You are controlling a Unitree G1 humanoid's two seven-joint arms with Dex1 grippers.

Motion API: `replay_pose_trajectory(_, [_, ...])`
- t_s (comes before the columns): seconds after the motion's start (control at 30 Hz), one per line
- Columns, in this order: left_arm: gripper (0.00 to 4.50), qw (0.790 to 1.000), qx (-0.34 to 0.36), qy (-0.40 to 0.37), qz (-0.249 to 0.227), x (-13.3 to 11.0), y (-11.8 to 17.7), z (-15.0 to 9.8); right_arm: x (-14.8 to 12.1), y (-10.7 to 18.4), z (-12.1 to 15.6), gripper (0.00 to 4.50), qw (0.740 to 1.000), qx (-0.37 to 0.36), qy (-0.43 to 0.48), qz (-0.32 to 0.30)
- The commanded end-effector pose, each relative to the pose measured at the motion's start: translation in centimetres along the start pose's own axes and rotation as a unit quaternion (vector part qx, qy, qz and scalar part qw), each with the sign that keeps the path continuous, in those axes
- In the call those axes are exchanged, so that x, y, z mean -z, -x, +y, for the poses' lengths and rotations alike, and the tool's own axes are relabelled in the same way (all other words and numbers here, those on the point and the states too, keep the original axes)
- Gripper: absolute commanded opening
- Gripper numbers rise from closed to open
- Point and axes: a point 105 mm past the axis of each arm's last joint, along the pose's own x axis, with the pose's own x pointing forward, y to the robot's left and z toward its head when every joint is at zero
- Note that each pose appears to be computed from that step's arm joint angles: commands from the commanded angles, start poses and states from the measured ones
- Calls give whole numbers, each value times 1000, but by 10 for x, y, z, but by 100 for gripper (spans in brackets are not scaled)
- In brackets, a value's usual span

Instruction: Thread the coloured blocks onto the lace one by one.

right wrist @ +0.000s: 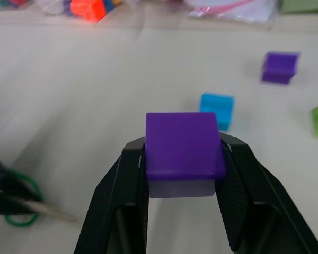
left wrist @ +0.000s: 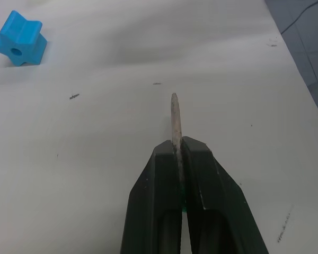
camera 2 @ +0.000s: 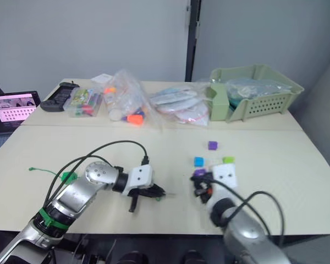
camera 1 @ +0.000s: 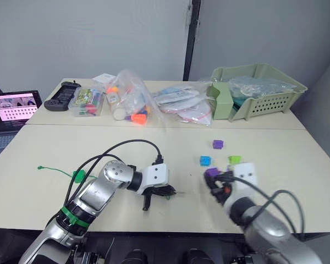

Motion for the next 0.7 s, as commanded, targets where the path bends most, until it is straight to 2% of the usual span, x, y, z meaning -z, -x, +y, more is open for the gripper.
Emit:
replay_pose_trajectory(0.03, [0, 1000, -7, -17, -8, -8, 5, 4, 13, -8, 3, 117, 1000, 18, 10, 21])
replay_pose_trajectory(0.23, [0, 1000, -10, -18, -3, -7, 8, 5, 56, -20, 17, 117, 995, -3, -8, 101])
replay_pose_trajectory(0.37, [0, 1000, -13, -16, -2, -7, 8, 6, 50, -19, 14, 117, 996, 3, -21, 88])
replay_pose_trajectory(0.43, [0, 1000, -13, -15, -2, -6, 9, 6, 42, -18, 9, 221, 997, 10, -9, 72])
replay_pose_trajectory(0.47, [0, 1000, -13, -15, -2, -6, 9, 6, 40, -18, 8, 252, 998, 12, -6, 69])
replay_pose_trajectory(0.53, [0, 1000, -13, -14, -3, -6, 9, 5, 20, -11, 7, 330, 999, -18, 24, 37])
replay_pose_trajectory(0.67, [0, 1000, -14, -12, -3, -5, 9, 4, -15, 3, 7, 448, 992, -90, 86, -3])
replay_pose_trajectory(0.7, [0, 1000, -14, -12, -3, -5, 9, 4, -19, 4, 7, 448, 990, -101, 94, -3])
